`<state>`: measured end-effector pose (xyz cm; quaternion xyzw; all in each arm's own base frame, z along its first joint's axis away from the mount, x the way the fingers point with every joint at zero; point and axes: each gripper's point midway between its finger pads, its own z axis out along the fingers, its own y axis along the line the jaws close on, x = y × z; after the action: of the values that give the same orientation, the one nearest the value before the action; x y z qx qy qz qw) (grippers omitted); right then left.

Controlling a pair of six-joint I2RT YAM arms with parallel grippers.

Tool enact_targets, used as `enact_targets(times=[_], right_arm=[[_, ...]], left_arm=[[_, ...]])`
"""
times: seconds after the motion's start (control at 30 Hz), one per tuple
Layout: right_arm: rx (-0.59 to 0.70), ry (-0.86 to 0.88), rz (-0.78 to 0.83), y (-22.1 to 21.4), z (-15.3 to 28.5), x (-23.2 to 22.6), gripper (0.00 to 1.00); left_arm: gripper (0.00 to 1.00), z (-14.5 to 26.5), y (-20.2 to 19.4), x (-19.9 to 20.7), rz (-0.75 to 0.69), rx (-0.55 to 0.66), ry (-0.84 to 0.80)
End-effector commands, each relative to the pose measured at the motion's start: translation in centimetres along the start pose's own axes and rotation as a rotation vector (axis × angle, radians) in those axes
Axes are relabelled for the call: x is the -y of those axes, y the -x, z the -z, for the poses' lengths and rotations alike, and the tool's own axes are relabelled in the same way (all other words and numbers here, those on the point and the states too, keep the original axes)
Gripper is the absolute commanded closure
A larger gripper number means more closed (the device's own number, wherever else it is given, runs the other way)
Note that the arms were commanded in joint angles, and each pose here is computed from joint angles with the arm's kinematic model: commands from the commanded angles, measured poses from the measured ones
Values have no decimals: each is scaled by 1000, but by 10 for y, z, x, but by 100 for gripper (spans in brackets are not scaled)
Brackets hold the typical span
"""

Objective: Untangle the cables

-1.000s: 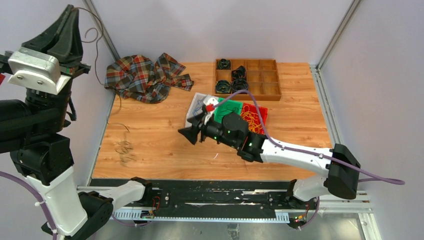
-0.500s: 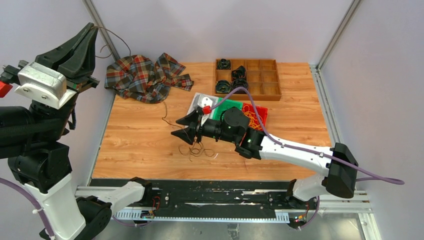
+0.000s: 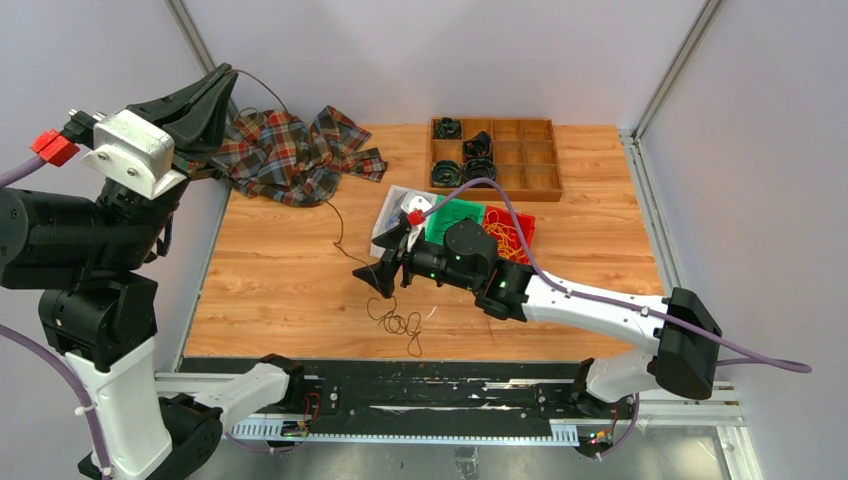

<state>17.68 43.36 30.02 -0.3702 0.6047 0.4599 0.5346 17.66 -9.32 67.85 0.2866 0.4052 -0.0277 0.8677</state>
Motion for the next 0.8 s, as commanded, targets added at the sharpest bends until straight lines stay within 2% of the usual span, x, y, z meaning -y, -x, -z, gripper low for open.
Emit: enact_targets(times=[0.0, 0.37, 0.67, 0.77], right_arm=[[-17, -76, 6, 4, 5, 16, 25], [23, 97, 28, 5, -8, -10, 23], [-10, 96, 53, -11, -9, -7, 25], [-51, -32, 45, -14, -9, 15, 24]], left_arm=[[100, 5, 0, 8, 27, 2, -28], [99, 14, 0, 17, 22, 0, -66], [100, 15, 3, 21, 37, 12, -86], [100, 15, 6, 21, 48, 16, -92]])
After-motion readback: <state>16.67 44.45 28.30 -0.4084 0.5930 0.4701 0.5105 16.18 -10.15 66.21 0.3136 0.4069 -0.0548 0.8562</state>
